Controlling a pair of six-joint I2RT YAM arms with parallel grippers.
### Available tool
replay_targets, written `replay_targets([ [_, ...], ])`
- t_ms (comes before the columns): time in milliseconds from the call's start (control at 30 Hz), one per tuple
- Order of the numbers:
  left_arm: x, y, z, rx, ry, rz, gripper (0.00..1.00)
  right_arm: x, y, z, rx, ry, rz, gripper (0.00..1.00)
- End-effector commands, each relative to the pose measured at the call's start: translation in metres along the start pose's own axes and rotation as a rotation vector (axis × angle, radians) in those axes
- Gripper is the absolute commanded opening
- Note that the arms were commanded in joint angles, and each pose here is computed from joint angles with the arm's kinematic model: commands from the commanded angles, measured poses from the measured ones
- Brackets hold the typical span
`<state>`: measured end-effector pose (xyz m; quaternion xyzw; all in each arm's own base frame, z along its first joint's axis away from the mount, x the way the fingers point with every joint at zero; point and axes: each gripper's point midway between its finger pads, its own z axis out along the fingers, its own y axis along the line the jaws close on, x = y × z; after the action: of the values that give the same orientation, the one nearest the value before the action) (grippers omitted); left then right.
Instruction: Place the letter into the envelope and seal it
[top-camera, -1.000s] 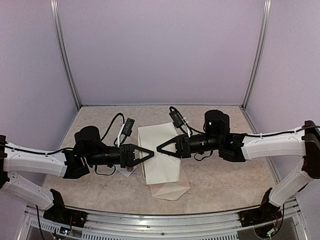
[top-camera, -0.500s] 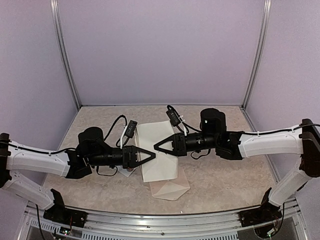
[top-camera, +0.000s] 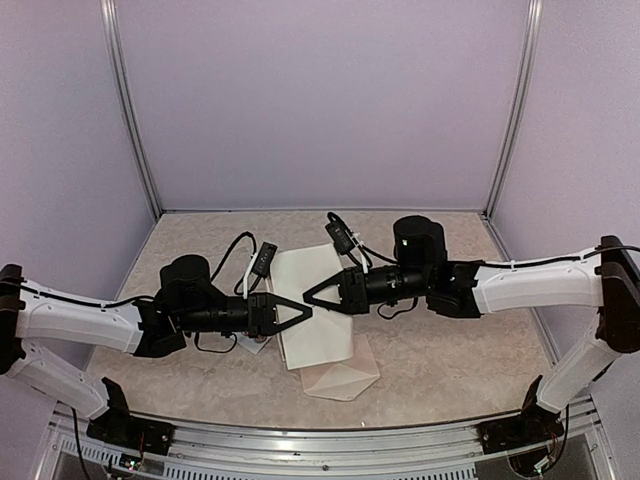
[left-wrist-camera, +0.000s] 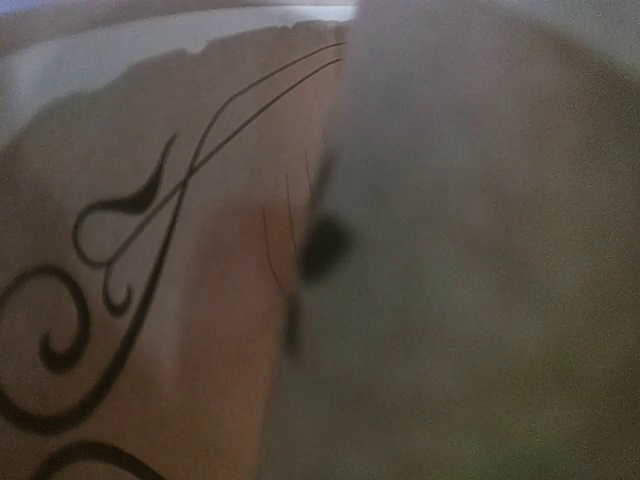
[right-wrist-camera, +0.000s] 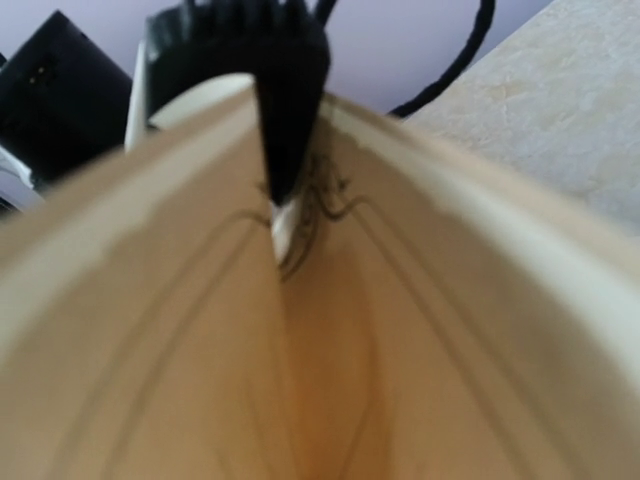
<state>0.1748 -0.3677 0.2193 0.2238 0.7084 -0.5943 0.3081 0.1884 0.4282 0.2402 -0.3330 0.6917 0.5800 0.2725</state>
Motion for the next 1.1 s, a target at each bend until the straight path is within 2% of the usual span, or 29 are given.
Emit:
replay_targets([
  [0, -0.014, 0.0, -0.001, -0.011, -0.047, 0.021, 0.0, -0.007, 0.013, -0.006, -0.039, -0.026, -0.026, 0.21],
  [100, -0.011, 0.0, -0.006, -0.001, -0.054, 0.028, 0.0, -0.012, 0.019, -0.019, -0.072, -0.059, -0.024, 0.4],
  [167, -0.012, -0.005, -0.009, 0.019, -0.064, 0.038, 0.0, -0.015, 0.024, -0.028, -0.103, -0.081, -0.03, 0.48],
  [300, -0.015, -0.016, -0.015, 0.059, -0.085, 0.055, 0.0, -0.013, 0.03, -0.042, -0.164, -0.1, -0.022, 0.5],
  [467, -0.018, -0.023, -0.018, 0.082, -0.092, 0.062, 0.0, -0.008, 0.034, -0.046, -0.204, -0.088, -0.017, 0.36],
  [500, -0.018, -0.024, -0.018, 0.087, -0.092, 0.061, 0.0, -0.007, 0.034, -0.045, -0.206, -0.085, -0.016, 0.27],
  [533, -0.018, -0.025, -0.019, 0.091, -0.091, 0.06, 0.0, -0.007, 0.034, -0.045, -0.209, -0.084, -0.017, 0.11],
  [567, -0.018, -0.025, -0.019, 0.091, -0.091, 0.059, 0.0, -0.007, 0.034, -0.045, -0.211, -0.084, -0.017, 0.0],
  [700, -0.02, -0.025, -0.022, 0.09, -0.1, 0.061, 0.0, -0.005, 0.035, -0.046, -0.217, -0.083, -0.014, 0.0],
  [733, -0.02, -0.025, -0.024, 0.089, -0.103, 0.061, 0.0, -0.004, 0.034, -0.046, -0.219, -0.078, -0.011, 0.06],
  [767, -0.02, -0.025, -0.025, 0.09, -0.105, 0.061, 0.0, -0.002, 0.034, -0.046, -0.219, -0.073, -0.006, 0.29],
  [800, -0.022, -0.026, -0.026, 0.092, -0.11, 0.064, 0.0, 0.001, 0.033, -0.046, -0.22, -0.068, -0.002, 0.44],
  [833, -0.023, -0.026, -0.027, 0.093, -0.113, 0.064, 0.0, 0.004, 0.032, -0.046, -0.22, -0.06, 0.006, 0.55],
  [900, -0.024, -0.027, -0.029, 0.094, -0.117, 0.064, 0.0, 0.01, 0.03, -0.046, -0.219, -0.043, 0.021, 0.58],
  [933, -0.025, -0.028, -0.03, 0.096, -0.121, 0.066, 0.0, 0.013, 0.03, -0.045, -0.222, -0.033, 0.026, 0.52],
  [1000, -0.026, -0.028, -0.031, 0.098, -0.124, 0.066, 0.0, 0.018, 0.029, -0.045, -0.223, -0.02, 0.031, 0.27],
  [1033, -0.027, -0.029, -0.032, 0.1, -0.127, 0.068, 0.0, 0.021, 0.029, -0.045, -0.222, -0.015, 0.036, 0.08],
  [1067, -0.028, -0.029, -0.032, 0.1, -0.128, 0.068, 0.0, 0.022, 0.028, -0.044, -0.217, -0.011, 0.04, 0.0],
])
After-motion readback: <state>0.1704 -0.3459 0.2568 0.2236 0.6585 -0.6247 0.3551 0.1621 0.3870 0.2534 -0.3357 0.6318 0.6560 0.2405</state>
